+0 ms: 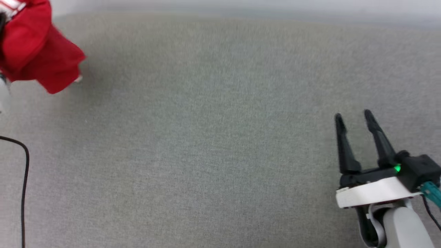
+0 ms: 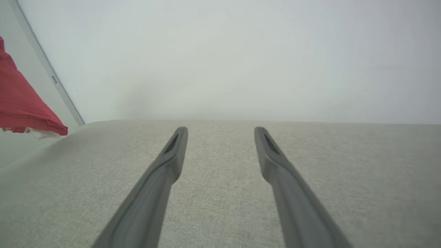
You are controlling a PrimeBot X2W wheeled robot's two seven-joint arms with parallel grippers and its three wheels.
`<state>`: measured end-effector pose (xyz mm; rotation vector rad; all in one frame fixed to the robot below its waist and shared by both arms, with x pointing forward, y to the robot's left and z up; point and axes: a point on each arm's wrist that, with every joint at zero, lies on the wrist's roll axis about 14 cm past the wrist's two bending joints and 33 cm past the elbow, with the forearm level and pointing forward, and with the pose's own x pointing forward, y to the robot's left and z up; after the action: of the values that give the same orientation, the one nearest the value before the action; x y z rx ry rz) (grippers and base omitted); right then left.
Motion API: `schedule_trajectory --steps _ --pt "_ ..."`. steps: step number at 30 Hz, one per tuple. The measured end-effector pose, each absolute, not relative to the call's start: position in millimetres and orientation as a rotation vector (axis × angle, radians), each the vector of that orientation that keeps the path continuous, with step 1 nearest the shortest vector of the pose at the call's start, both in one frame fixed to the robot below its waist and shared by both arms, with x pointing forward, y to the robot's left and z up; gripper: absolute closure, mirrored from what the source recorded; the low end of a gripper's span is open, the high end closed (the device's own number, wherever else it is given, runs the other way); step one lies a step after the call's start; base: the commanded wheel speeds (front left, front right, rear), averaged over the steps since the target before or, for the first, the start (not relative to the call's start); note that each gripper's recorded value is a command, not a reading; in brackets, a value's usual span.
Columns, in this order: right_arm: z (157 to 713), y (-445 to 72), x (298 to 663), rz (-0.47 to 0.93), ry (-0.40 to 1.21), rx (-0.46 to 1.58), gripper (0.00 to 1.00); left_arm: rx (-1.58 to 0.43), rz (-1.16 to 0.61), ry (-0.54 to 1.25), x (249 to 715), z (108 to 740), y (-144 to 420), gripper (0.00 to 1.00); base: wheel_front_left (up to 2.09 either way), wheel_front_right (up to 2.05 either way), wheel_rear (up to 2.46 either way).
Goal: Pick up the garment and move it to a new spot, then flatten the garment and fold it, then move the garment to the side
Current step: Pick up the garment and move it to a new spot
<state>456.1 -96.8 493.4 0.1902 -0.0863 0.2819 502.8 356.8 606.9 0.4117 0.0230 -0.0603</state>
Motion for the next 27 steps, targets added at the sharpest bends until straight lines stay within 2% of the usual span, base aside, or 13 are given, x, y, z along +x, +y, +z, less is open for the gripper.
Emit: schedule_trajectory --steps 9,20,27 --pt "528.0 -133.2 433.7 0.186 -0.16 0.209 0.0 0.458 -0.303 -0.17 495.9 677.7 252.2 1.0 0.0 0.0 0.0" --pt "536.7 -201.6 402.6 -0.003 -0.189 0.209 0.0 0.358 -0.695 -0.231 497.9 671.3 79.2 1.0 0.0 0.0 0.0" --pt "535.4 -248.2 380.3 -0.141 -0.191 0.192 0.0 0.194 -0.873 -0.315 497.0 674.3 -12.5 1.0 0.0 0.0 0.0"
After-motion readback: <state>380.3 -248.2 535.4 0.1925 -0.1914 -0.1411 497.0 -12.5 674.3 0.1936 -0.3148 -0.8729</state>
